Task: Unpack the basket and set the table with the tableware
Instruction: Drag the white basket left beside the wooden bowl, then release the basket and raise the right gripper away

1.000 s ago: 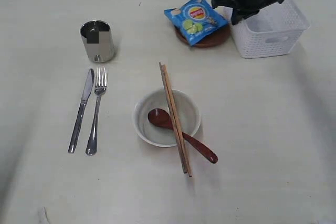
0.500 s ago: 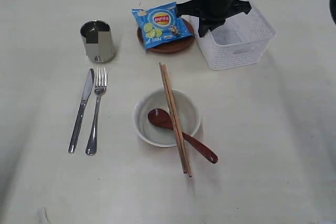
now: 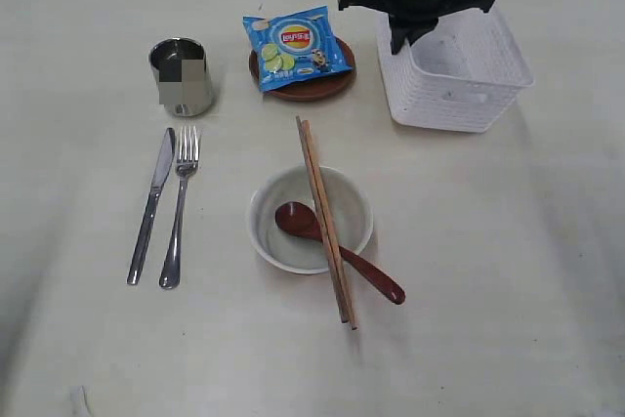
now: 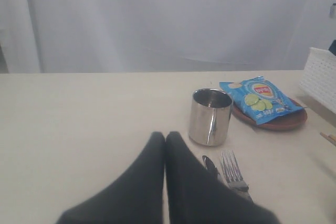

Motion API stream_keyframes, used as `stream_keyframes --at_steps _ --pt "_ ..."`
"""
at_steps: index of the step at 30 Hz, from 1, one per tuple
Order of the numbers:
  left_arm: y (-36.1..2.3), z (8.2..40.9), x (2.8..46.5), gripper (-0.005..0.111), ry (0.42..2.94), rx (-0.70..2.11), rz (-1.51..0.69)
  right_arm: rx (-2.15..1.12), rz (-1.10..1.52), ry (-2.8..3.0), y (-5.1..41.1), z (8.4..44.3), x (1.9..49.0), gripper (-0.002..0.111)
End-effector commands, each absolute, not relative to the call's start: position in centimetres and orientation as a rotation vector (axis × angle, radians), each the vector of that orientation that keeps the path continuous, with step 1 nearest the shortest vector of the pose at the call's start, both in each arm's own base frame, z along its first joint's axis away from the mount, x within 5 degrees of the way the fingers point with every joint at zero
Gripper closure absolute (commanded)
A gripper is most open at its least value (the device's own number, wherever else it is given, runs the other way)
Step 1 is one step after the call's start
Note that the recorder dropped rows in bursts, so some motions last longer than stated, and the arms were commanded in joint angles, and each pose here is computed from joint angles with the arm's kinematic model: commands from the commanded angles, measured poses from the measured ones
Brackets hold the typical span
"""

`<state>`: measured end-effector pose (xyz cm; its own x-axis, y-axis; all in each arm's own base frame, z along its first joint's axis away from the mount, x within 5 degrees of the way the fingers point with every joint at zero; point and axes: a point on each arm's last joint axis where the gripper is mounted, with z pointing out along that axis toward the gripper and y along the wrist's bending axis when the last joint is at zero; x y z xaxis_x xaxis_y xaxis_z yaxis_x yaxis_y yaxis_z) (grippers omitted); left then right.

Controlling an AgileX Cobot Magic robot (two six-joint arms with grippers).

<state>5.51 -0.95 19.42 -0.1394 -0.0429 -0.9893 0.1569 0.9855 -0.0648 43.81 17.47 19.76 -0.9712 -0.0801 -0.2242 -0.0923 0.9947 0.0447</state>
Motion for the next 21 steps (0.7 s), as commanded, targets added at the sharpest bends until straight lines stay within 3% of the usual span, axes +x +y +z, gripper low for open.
stream_keyframes --at_steps 1,21 --pt "-1.0 19.4 5.5 0.107 1.696 0.084 -0.177 -0.089 0.03 2.885 16.8 18.9 44.5 0.109" --pt "-1.0 19.4 5.5 0.107 1.696 0.084 -0.177 -0.023 0.086 2.879 17.3 17.7 44.9 0.108"
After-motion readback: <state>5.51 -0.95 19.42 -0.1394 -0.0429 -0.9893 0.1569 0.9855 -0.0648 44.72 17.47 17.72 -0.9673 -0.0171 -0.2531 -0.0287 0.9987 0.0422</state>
